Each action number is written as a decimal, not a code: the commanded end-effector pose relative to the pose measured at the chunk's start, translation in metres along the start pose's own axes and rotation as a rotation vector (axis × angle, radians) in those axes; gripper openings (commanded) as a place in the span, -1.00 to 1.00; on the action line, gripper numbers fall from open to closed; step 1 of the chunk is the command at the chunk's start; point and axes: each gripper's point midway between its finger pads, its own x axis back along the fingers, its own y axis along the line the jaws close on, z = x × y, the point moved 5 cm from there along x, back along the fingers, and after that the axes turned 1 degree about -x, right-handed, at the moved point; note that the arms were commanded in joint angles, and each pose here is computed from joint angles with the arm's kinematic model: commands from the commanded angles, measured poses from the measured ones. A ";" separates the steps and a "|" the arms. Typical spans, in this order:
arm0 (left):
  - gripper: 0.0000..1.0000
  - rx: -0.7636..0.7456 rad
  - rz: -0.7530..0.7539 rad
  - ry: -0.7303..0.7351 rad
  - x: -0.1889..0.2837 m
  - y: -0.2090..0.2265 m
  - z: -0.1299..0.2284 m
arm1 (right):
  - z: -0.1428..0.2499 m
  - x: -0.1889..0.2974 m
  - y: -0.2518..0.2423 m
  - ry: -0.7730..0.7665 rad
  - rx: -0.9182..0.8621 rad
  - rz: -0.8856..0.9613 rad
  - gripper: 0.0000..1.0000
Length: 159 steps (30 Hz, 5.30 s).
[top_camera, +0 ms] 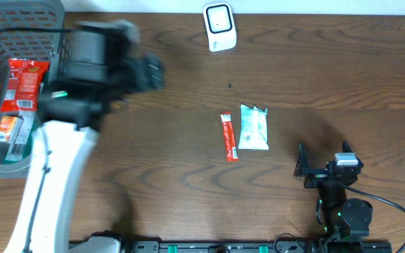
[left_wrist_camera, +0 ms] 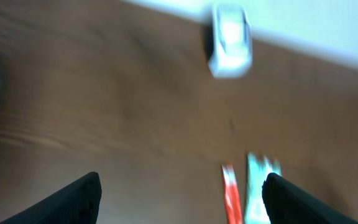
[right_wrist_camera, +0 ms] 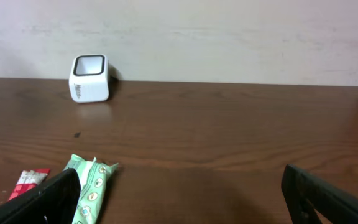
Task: Scan the item barcode
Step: 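Move the left gripper back into the grey basket, then grasp the orange-and-white sachet in the basket with the left gripper, then carry the orange sachet left of the red stick and release it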
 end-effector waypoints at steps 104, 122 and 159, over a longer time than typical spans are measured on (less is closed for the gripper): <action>-0.85 0.510 -0.506 -0.353 0.113 0.250 -0.036 | 0.000 0.000 -0.002 0.000 0.010 0.007 0.99; -0.85 0.166 0.146 0.303 0.010 0.035 0.073 | 0.000 0.000 -0.002 0.000 0.010 0.007 0.98; 0.56 -0.007 -0.061 0.453 -0.174 -0.029 0.175 | 0.000 0.000 -0.002 0.000 0.010 0.007 0.98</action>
